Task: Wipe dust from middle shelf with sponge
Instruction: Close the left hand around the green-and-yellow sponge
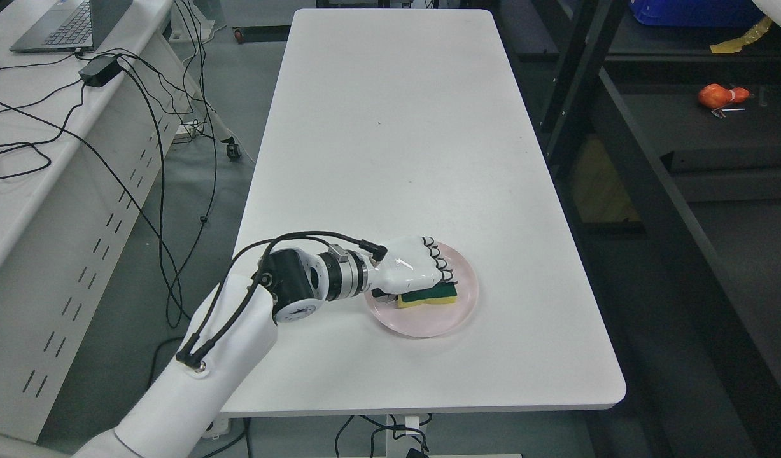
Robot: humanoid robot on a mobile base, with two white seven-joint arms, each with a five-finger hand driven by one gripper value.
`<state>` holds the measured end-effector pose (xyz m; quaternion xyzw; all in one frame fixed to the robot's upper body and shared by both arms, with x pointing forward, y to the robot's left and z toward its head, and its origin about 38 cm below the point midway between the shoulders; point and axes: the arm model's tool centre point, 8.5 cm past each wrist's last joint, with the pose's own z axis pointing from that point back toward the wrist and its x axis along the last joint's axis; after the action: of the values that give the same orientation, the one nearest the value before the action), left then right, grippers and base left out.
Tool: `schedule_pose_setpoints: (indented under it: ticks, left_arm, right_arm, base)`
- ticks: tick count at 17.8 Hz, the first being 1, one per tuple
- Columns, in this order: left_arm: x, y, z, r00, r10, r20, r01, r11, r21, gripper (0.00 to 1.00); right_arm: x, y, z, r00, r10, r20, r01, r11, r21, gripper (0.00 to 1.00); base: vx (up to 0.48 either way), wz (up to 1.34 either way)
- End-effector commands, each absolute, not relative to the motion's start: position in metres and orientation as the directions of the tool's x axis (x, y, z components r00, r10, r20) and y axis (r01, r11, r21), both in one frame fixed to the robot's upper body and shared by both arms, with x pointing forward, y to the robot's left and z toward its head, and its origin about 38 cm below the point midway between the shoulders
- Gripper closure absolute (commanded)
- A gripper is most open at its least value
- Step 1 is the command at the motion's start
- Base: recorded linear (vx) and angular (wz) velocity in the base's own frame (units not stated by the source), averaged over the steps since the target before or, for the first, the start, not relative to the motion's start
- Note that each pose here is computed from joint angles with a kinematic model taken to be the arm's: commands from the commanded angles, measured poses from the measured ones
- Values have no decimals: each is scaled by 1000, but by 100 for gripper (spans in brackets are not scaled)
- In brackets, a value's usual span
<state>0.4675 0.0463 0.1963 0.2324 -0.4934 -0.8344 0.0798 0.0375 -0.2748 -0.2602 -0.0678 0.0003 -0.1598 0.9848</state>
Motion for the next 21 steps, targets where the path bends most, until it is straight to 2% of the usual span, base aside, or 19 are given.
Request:
schedule_pose_setpoints:
  ticks: [1,4,8,11,14,18,21]
  left_arm:
    - [459,39,178,-895,-362,-261,-57,-487,872,23]
    - [468,51,192,-875,-417,-247,-44,-440,897,37]
    - [486,81,219,-830,-521,-197,-21,-325,946,64]
    - [491,107,236,-813,-579,-53,24,-124,992,83]
    - [489,133,251,-822,-559,112,58,113,992,100]
    - [478,160,250,-809,-487,328,102,433,895,100]
    - [456,174,255,-834,-311,456,156,659,735,100]
  right_arm:
    - [43,-287,-259,948,-314,44,317,937,-147,0]
    - [43,-287,-259,948,-314,44,317,937,-147,0]
    - [43,-287,-259,948,-314,44,317,937,-147,0]
    - [43,-287,-259,948,-314,44,317,937,-147,0]
    - [43,-287,-259,949,-313,43,316,937,-147,0]
    - [43,-287,-259,948,-314,44,317,937,-147,0]
    - [43,-287,-259,948,-314,44,317,937,-147,0]
  base:
    - [0,0]
    - [0,0]
    - [0,0]
    - [0,0]
    - [0,0]
    - [-7,-10]
    - [-32,-68]
